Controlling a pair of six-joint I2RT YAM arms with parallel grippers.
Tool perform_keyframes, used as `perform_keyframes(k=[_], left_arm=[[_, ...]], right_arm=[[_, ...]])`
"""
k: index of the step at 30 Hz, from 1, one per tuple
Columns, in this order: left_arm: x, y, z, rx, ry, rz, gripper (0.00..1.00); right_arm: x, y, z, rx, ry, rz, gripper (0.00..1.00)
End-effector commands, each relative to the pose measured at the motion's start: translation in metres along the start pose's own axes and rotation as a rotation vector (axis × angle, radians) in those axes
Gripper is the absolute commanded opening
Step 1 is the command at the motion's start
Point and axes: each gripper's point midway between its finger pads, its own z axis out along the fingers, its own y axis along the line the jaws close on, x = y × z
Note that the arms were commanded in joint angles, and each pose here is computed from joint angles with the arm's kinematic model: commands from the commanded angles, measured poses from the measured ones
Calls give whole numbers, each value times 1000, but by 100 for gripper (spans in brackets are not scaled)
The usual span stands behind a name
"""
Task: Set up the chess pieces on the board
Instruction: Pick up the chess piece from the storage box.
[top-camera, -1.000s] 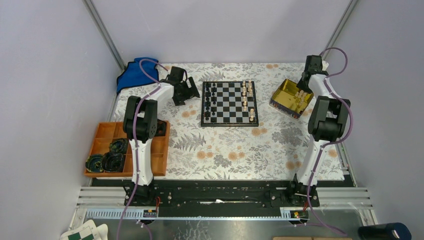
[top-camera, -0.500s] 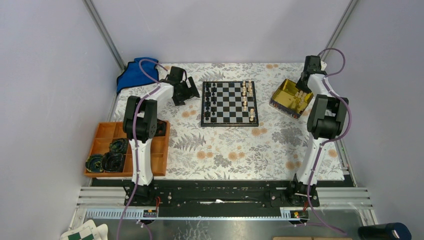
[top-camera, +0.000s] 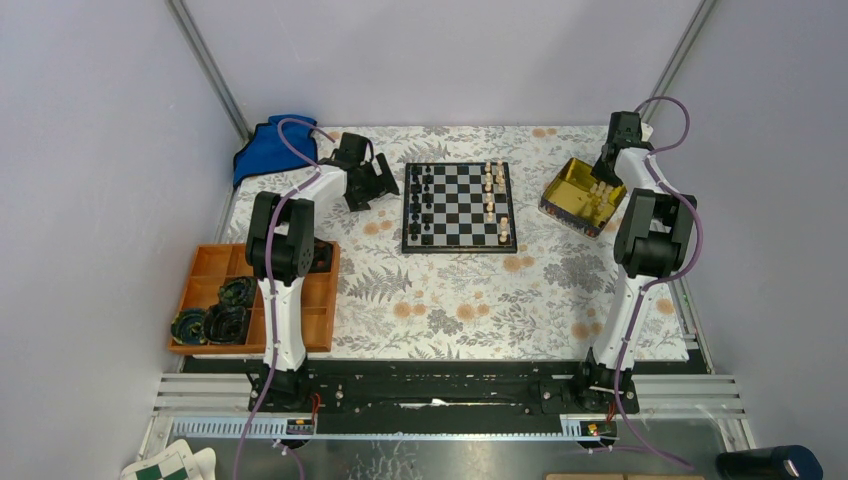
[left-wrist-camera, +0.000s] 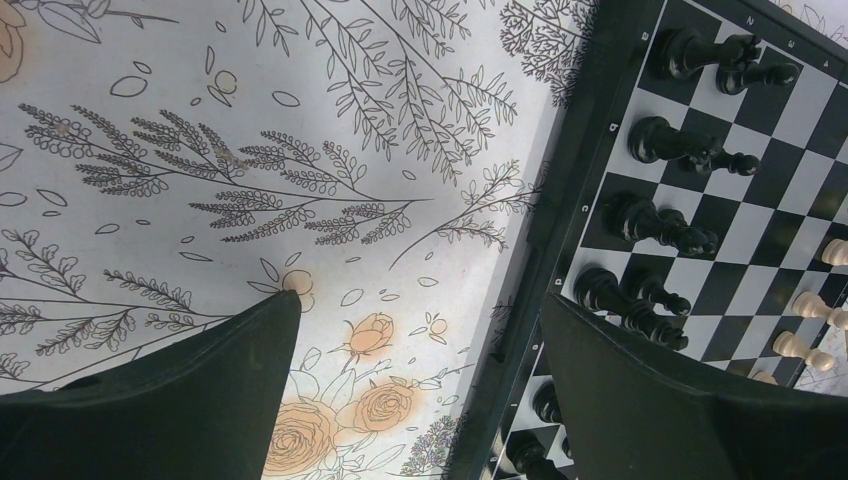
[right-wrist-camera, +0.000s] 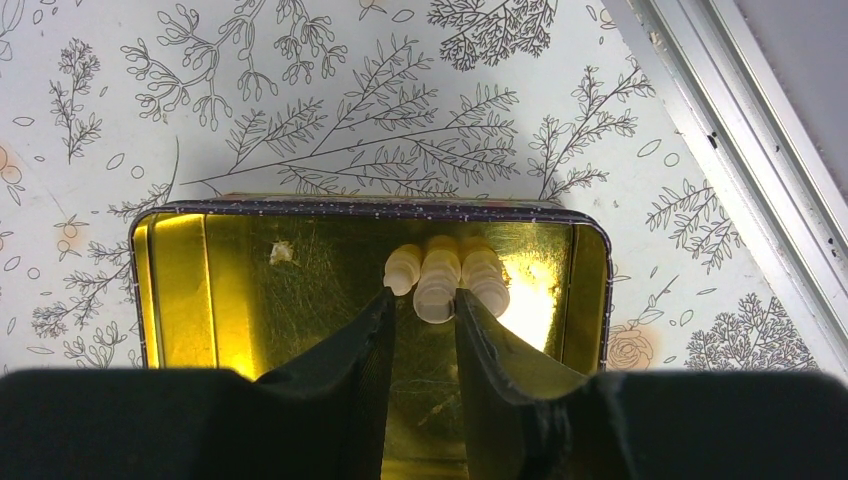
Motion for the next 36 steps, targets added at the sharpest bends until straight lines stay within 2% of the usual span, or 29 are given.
perform_keyframes(k=[1,7,19,36], left_arm=[[33,38,27,-89,100,-26,99],[32,39,27,-91,99,-28,99],[33,40,27,-92,102,-30,99],[28,36,21,-82,87,-29,99]], right_arm=[[-8,7,2,-23,-16,-6,34],[-5,7,6,-22,-4,-9,29],[-6,6,3,-25,-7,-13,0],[-28,13,-27,-82,-73,6,0]])
